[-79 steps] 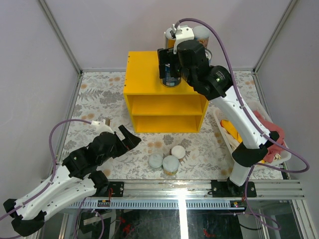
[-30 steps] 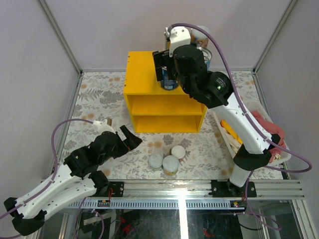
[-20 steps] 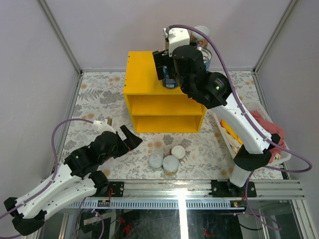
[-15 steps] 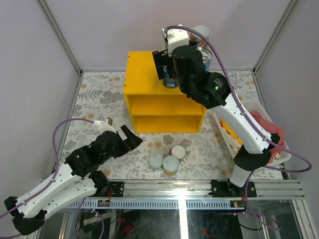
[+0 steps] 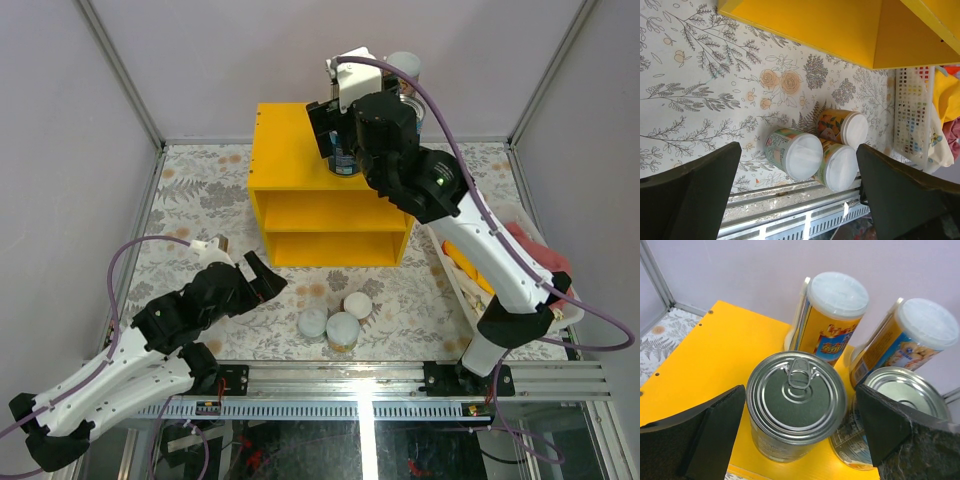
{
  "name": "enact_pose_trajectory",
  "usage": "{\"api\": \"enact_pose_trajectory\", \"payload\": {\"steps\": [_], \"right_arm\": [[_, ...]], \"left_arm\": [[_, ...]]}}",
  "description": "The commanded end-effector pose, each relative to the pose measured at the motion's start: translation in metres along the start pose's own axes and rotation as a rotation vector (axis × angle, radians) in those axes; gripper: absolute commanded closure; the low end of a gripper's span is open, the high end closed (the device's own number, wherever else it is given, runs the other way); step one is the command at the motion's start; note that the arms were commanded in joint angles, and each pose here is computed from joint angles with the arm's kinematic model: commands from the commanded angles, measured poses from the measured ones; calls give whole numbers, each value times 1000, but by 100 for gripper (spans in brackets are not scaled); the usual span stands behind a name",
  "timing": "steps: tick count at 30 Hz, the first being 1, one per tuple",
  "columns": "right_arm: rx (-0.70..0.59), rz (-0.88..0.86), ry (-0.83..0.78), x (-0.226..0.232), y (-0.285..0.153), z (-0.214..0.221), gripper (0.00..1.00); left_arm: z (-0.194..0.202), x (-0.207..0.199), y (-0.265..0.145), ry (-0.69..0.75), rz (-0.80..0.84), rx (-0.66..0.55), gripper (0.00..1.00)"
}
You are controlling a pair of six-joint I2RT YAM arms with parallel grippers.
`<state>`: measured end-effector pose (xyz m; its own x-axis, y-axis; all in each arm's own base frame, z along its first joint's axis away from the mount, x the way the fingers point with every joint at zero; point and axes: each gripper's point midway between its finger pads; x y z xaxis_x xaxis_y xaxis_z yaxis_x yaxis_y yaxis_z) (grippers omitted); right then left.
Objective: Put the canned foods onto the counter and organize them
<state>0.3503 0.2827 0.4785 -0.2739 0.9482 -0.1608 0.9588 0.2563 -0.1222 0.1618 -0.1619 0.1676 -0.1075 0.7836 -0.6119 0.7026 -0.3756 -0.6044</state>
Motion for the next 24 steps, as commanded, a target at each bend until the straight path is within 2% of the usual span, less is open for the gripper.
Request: {"api": "enact_pose_trajectory", "payload": {"steps": [1, 8, 12, 24], "right_arm": [[-186, -28, 71, -21, -37, -61, 1], [-232, -61, 78, -20, -57, -76, 1], [-239, -74, 81, -17, -71, -77, 1], [-185, -70, 68, -8, -111, -41, 1]], "left_arm": [[-12, -23, -6, 32, 103, -34, 0], [-5, -43, -9, 127, 195, 20, 0], [16, -55, -9, 216, 272, 130, 0], [36, -49, -3, 331, 274, 234, 1]]}}
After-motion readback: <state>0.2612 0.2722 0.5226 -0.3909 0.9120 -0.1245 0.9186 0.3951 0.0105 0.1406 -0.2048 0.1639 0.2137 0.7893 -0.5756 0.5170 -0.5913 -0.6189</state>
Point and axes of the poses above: each gripper's point midway between its finger pads, its own y axis out along the fingers, its own x axis along the line the jaws close on, z = x × y, and after that the axes turned 1 degree about y, right-handed
